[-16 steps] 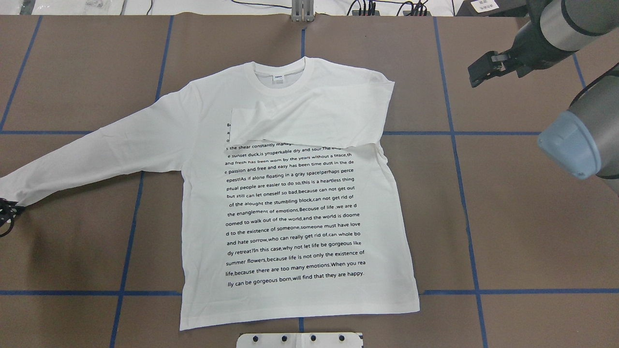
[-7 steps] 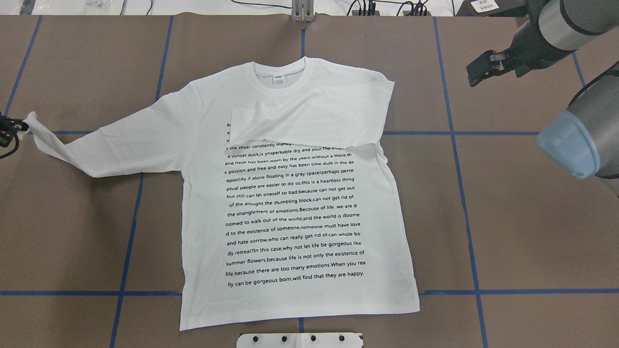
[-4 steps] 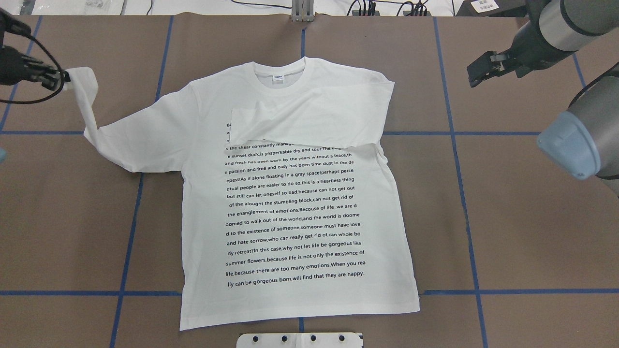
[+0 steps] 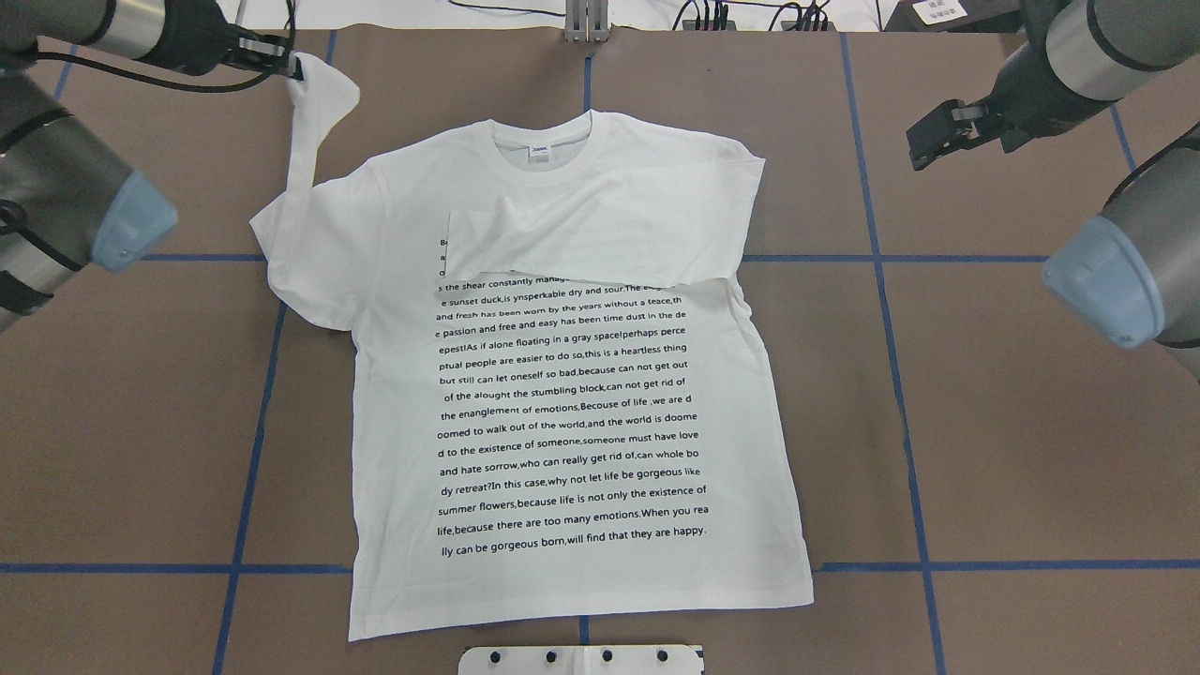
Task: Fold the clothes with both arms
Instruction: 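Fold the held sleeve across the shirt body and release it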
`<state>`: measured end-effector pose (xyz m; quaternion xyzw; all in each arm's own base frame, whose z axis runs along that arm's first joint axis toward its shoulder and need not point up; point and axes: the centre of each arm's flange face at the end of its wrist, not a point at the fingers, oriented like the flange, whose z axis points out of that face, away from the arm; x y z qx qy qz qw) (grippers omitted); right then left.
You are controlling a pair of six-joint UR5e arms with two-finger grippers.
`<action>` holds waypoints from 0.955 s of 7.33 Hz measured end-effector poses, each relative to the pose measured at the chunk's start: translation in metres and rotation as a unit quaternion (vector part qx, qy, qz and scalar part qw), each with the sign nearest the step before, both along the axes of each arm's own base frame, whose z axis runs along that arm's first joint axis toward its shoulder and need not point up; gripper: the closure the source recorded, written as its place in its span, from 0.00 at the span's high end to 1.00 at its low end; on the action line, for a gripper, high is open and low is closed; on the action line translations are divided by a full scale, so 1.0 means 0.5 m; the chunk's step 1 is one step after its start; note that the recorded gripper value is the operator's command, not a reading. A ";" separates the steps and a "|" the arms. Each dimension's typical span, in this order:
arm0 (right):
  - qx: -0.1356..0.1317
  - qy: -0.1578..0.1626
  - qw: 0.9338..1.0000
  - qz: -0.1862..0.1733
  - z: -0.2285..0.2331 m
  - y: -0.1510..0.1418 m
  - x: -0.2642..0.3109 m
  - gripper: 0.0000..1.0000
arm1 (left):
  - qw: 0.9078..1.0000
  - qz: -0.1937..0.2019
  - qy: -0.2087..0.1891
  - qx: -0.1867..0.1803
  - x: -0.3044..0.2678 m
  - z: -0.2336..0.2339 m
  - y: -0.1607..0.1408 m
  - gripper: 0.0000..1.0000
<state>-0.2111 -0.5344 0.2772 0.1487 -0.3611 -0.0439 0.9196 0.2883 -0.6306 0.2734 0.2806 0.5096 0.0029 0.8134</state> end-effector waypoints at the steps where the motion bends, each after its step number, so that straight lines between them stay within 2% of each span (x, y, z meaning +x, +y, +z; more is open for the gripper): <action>1: -0.001 0.000 1.000 0.000 0.001 -0.001 0.000 1.00 | 0.999 -0.003 0.032 -0.021 0.087 -0.071 0.025 0.00; 3: -0.002 0.002 1.000 0.000 0.005 -0.002 0.000 1.00 | 0.996 -0.012 0.076 -0.048 0.268 -0.182 0.099 0.00; 5: -0.002 0.002 1.000 0.000 0.006 -0.002 -0.002 1.00 | 0.993 -0.024 0.096 -0.071 0.443 -0.256 0.162 0.00; 6: -0.003 0.002 1.000 0.000 0.007 -0.002 -0.002 1.00 | 0.992 -0.028 0.096 -0.075 0.502 -0.267 0.190 0.83; 7: -0.004 0.003 1.000 0.000 0.008 -0.003 -0.002 1.00 | 0.992 -0.023 0.095 -0.077 0.543 -0.268 0.219 1.00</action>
